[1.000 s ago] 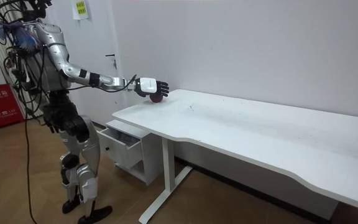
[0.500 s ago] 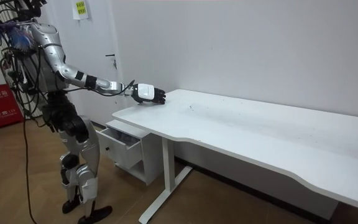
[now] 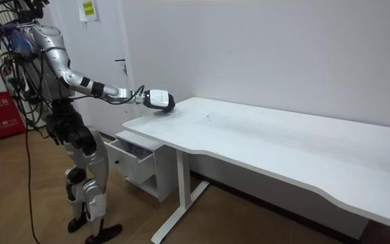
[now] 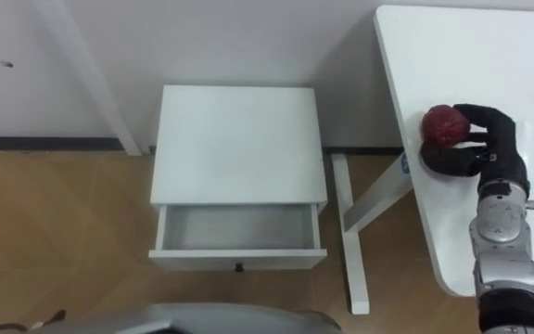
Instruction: Put apple and close drawer
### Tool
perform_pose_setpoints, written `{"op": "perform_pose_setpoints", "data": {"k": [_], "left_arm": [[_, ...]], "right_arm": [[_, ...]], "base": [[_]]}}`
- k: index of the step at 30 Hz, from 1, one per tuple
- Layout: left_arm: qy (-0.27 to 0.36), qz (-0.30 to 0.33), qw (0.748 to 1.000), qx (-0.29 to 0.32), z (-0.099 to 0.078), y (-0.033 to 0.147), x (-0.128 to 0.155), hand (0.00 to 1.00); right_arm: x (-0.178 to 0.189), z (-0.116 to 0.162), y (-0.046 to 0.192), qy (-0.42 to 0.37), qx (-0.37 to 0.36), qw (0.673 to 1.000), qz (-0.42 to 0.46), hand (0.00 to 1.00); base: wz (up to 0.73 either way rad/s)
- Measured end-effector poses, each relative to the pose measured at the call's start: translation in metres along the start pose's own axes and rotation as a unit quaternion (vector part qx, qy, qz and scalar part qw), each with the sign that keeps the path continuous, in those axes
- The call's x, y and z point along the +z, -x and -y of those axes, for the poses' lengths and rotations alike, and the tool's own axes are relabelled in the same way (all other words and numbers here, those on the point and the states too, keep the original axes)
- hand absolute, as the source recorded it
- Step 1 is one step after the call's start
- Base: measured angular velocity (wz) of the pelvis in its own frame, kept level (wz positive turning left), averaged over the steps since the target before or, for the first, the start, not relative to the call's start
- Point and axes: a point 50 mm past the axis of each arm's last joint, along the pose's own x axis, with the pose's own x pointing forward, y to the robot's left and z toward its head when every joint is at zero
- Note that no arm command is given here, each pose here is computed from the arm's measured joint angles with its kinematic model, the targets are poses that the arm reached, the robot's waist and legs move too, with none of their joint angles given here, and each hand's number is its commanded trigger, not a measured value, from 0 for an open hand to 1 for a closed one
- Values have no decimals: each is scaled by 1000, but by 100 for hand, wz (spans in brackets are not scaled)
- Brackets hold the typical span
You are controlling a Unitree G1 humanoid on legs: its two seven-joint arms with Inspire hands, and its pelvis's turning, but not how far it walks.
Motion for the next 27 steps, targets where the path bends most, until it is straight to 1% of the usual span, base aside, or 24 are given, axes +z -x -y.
{"op": "perform_pose_setpoints", "data": {"k": [11, 15, 21, 24, 27], "left_arm": [[-7, 9, 1000, -4, 2, -1, 6, 0], [-14, 15, 1000, -7, 3, -2, 10, 0], [-20, 32, 999, -20, 5, -5, 24, 0], [-20, 25, 999, -24, 7, -5, 23, 0], [-28, 23, 999, -28, 9, -5, 23, 0]], "right_arm": [[5, -6, 0, 0, 9, 1000, 13, 100], [23, -21, 2, 32, 43, 997, 56, 100], [52, -51, 11, 88, 128, 980, 127, 100], [64, -62, 16, 93, 152, 972, 154, 100], [68, -76, 21, 106, 178, 964, 164, 100]], "base": [[0], [-4], [3], [4], [3]]}}
